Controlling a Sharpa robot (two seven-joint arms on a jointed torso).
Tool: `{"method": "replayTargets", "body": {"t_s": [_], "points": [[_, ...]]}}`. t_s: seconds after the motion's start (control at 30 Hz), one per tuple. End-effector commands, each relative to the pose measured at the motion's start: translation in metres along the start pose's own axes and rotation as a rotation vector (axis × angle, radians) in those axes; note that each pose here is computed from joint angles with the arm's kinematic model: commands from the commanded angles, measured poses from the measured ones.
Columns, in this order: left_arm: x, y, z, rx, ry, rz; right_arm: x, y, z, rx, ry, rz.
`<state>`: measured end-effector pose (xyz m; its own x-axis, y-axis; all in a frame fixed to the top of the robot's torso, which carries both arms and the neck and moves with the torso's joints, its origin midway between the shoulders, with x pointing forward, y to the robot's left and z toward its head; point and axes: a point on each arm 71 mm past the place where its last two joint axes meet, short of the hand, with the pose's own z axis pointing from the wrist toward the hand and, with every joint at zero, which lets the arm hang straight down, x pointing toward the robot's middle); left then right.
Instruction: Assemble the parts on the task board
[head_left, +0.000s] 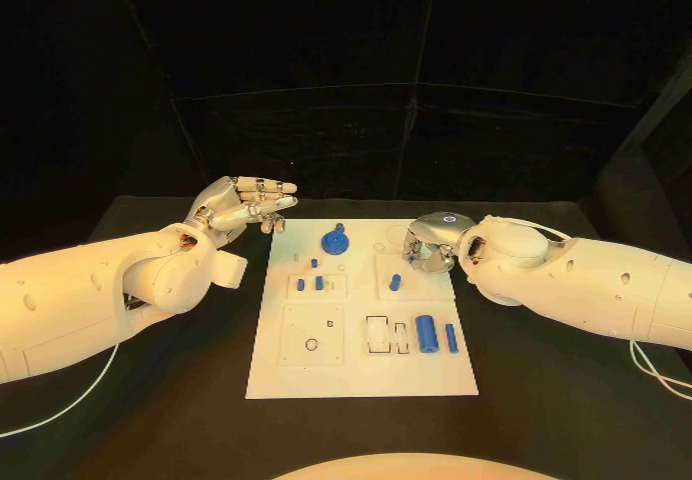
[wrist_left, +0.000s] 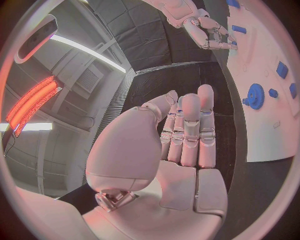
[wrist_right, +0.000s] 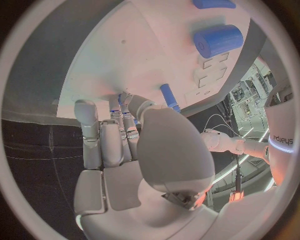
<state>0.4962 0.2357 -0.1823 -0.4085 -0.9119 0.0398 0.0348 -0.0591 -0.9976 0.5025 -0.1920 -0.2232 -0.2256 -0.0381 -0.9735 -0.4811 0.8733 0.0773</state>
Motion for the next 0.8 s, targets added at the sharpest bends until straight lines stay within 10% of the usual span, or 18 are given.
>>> {"method": "replayTargets", "body": {"t_s": [0.03, 0.8], "points": [[0.0, -0.0014, 0.0003, 0.01, 0.007, -0.009, 0.0, 0.001, 0.0, 0.007, -0.028, -0.015], [-0.0046, -0.0009, 0.0002, 0.007, -0.001, -0.005, -0.008, 0.001, -0.016, 0.008, -0.122, 0.006]]}}
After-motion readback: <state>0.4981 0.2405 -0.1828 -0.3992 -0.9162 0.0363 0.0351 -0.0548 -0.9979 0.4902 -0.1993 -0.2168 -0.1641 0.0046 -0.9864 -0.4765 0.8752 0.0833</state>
